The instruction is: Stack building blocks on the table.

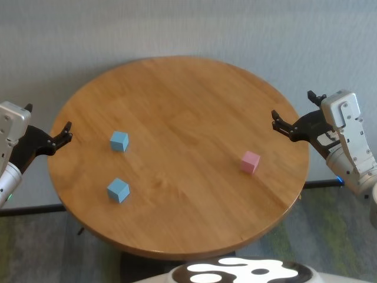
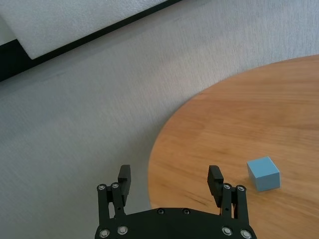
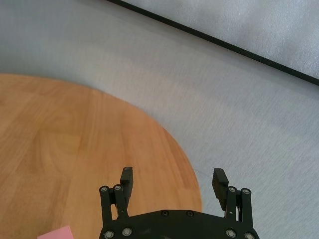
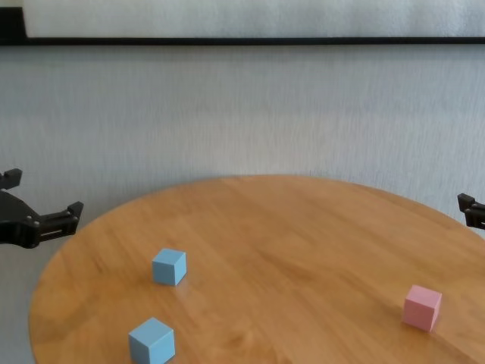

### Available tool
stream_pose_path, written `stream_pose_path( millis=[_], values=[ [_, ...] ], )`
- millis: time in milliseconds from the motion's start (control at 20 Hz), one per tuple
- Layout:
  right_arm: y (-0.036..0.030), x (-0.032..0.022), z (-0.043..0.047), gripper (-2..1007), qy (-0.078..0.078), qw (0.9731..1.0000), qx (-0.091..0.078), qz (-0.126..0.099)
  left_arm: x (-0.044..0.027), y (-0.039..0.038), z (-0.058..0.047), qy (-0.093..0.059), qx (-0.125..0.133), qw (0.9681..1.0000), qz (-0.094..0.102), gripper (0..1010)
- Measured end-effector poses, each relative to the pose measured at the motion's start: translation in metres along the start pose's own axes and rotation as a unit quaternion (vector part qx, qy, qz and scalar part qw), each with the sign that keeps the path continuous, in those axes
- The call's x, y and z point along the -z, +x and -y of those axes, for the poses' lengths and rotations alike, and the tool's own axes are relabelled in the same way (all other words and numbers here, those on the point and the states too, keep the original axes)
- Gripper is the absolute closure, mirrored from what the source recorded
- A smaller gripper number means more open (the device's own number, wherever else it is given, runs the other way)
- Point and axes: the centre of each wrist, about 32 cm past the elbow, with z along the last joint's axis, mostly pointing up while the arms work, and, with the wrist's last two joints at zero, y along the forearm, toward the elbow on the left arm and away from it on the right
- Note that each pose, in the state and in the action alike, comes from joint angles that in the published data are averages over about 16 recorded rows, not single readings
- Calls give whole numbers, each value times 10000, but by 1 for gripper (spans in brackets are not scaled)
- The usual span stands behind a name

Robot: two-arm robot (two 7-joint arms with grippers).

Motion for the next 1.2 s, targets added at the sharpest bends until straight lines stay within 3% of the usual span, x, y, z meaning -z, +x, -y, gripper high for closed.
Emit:
stream_pose_path(
  millis=[1200],
  values=[
    [0, 0, 0, 0, 0, 10000, 0, 0, 0, 0, 0, 0, 0, 10000, 0, 10]
  ],
)
